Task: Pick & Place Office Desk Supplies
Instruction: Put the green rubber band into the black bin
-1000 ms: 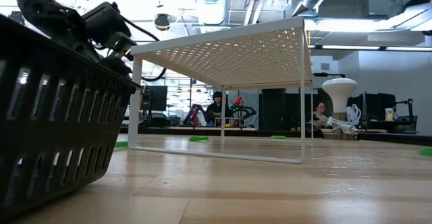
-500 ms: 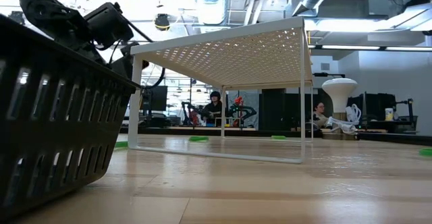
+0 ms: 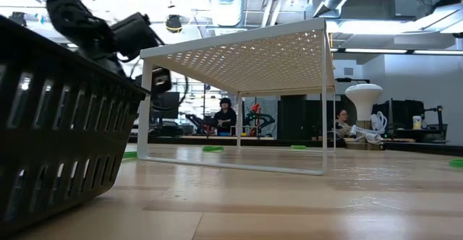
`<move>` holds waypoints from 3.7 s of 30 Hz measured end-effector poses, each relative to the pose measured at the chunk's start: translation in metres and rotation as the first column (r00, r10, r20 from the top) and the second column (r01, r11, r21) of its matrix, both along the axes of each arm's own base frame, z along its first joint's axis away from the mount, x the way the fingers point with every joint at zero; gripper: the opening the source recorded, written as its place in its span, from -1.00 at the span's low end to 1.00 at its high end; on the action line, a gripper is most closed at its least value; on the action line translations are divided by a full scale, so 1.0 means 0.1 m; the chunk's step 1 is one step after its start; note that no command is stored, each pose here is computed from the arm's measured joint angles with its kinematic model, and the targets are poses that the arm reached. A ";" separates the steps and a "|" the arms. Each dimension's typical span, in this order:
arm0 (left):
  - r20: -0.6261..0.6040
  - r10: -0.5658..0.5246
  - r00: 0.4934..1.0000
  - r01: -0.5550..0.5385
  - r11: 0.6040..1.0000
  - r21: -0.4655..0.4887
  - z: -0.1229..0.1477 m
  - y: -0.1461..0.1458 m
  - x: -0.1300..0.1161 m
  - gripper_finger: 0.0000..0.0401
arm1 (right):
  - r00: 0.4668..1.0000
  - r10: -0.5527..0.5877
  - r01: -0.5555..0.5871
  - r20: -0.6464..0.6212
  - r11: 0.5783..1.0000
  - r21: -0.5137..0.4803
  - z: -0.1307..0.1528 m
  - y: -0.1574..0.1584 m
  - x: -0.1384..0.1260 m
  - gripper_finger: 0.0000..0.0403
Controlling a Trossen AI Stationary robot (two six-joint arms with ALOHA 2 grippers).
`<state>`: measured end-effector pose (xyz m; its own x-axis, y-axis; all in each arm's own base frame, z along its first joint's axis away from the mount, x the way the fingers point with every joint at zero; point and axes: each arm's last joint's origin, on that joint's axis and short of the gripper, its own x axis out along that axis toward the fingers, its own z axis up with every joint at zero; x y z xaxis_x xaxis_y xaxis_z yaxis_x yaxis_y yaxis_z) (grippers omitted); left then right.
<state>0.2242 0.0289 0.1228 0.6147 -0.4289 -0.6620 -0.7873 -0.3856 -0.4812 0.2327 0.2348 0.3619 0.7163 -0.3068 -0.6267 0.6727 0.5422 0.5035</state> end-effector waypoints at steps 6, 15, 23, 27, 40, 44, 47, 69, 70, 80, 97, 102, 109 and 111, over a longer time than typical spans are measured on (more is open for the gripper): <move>-0.041 -0.046 0.998 0.045 0.998 -0.038 -0.11 0.03 0.23 0.17 | 1.000 -0.009 0.010 -0.023 1.000 0.009 -0.02 0.07 -0.17 -0.64; -0.102 -0.067 0.993 0.059 0.995 -0.079 -0.16 0.03 0.27 0.17 | 0.996 -0.043 0.045 -0.075 0.998 0.036 -0.06 0.17 -0.54 -0.64; -0.150 -0.036 0.988 0.028 0.998 -0.053 -0.19 0.05 0.24 0.17 | 0.996 -0.032 0.034 -0.084 0.999 0.023 -0.06 0.19 -0.62 -0.64; -0.163 -0.026 0.986 0.019 0.999 -0.043 -0.20 0.05 0.23 0.17 | 0.996 -0.031 0.033 -0.084 0.999 0.021 -0.06 0.19 -0.62 -0.64; -0.220 0.017 0.975 -0.022 1.000 -0.017 -0.28 0.04 0.13 -0.02 | 0.996 -0.020 0.021 -0.082 1.000 0.015 -0.06 0.21 -0.64 -0.64; -0.225 0.019 0.974 -0.023 1.000 -0.014 -0.28 0.04 0.12 -0.10 | 0.996 -0.021 0.022 -0.081 1.000 0.014 -0.07 0.21 -0.63 -0.64; -0.227 0.020 0.974 -0.024 1.000 -0.014 -0.29 0.04 0.12 -0.14 | 0.997 -0.021 0.022 -0.080 1.000 0.013 -0.07 0.21 -0.63 -0.64; -0.233 -0.013 0.972 0.021 0.999 0.032 -0.30 0.03 0.10 -0.97 | 0.997 -0.022 0.022 -0.070 1.000 0.003 -0.07 0.21 -0.63 -0.64; -0.231 -0.015 0.973 0.023 0.999 0.033 -0.30 0.03 0.10 -0.98 | 0.998 -0.023 0.023 -0.063 1.000 -0.001 -0.06 0.21 -0.63 -0.64; -0.162 -0.085 0.983 0.105 0.987 0.120 -0.21 0.03 0.08 -1.00 | 0.998 -0.023 0.023 -0.056 1.000 0.001 -0.06 0.21 -0.62 -0.64; -0.089 -0.118 0.989 0.138 0.955 0.264 0.34 -0.17 -0.19 -1.00 | 0.999 -0.038 0.037 -0.023 0.999 -0.010 -0.05 0.19 -0.59 -0.64; -0.006 -0.130 0.991 0.127 0.952 0.278 0.52 -0.28 -0.24 -1.00 | 0.999 -0.047 0.047 -0.021 0.999 -0.007 -0.05 0.18 -0.56 -0.64; 0.163 -0.203 0.965 0.149 0.945 0.291 0.77 -0.47 -0.30 -1.00 | 0.999 -0.051 0.051 -0.013 0.998 -0.025 -0.05 0.16 -0.53 -0.64; 0.236 -0.231 0.944 0.156 0.941 0.299 0.85 -0.53 -0.30 -1.00 | 0.998 -0.054 0.053 -0.013 0.998 -0.032 -0.05 0.14 -0.51 -0.64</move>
